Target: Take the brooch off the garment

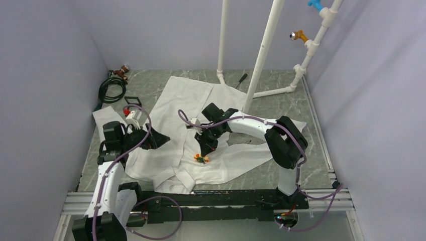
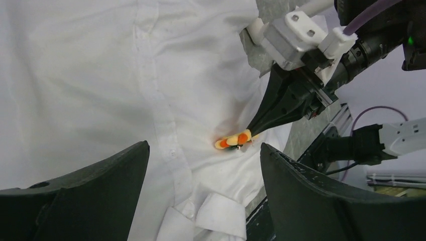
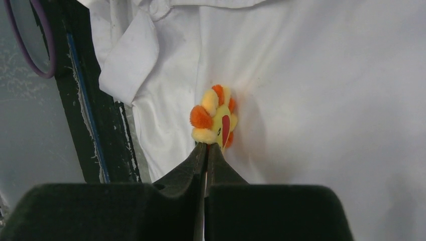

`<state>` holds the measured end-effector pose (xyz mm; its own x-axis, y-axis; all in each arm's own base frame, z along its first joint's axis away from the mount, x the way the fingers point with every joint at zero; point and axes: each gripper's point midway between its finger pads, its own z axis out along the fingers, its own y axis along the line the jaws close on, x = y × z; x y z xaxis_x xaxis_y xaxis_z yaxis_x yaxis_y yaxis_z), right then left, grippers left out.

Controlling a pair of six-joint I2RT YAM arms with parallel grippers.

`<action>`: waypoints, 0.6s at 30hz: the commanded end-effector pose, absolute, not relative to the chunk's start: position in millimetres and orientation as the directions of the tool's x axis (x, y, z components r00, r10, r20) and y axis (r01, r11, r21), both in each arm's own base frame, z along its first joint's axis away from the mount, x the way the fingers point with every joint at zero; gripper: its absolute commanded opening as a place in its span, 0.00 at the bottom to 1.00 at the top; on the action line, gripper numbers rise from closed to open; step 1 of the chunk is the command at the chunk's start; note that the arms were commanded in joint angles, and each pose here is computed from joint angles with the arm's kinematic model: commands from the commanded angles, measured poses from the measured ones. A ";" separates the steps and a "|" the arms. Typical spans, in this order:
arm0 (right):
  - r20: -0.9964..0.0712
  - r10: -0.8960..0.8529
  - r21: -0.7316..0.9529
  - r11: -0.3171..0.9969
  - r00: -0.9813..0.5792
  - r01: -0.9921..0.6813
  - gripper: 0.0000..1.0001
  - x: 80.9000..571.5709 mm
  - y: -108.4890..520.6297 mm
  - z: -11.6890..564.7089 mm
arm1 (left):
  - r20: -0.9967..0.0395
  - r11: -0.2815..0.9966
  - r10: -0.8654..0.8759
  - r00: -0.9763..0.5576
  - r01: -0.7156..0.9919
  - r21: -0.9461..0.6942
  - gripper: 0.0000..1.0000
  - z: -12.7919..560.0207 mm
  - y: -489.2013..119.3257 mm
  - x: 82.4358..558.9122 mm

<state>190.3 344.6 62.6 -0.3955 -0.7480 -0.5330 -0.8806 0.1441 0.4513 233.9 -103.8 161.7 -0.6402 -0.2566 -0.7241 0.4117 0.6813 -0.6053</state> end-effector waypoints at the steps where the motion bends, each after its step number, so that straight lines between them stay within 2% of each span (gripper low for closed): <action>1: -0.493 -0.746 0.481 0.196 -0.449 -0.854 0.00 194.1 340.3 51.6 | -0.699 0.627 -0.338 -0.630 0.403 -0.667 0.85 161.3 -113.2 238.3; 6: -0.449 -0.758 0.492 0.232 -0.473 -0.839 0.00 192.9 335.2 31.3 | -0.707 0.630 -0.306 -0.637 0.421 -0.653 0.77 152.7 -119.9 239.9; 14: -0.421 -0.764 0.488 0.264 -0.489 -0.832 0.00 193.6 323.4 17.7 | -0.837 0.623 -0.080 -0.541 0.628 -0.465 0.62 147.0 -138.9 231.6; 18: -0.442 -0.754 0.483 0.257 -0.486 -0.837 0.00 194.9 326.0 21.4 | -0.830 0.596 -0.064 -0.554 0.646 -0.477 0.57 136.3 -147.1 221.3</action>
<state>197.5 328.6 22.0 -0.4869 -0.7518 -0.4446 -0.8357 0.2531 0.4873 223.2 -141.7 136.5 -0.6176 -0.1208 -0.7772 0.5671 0.6163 -0.5464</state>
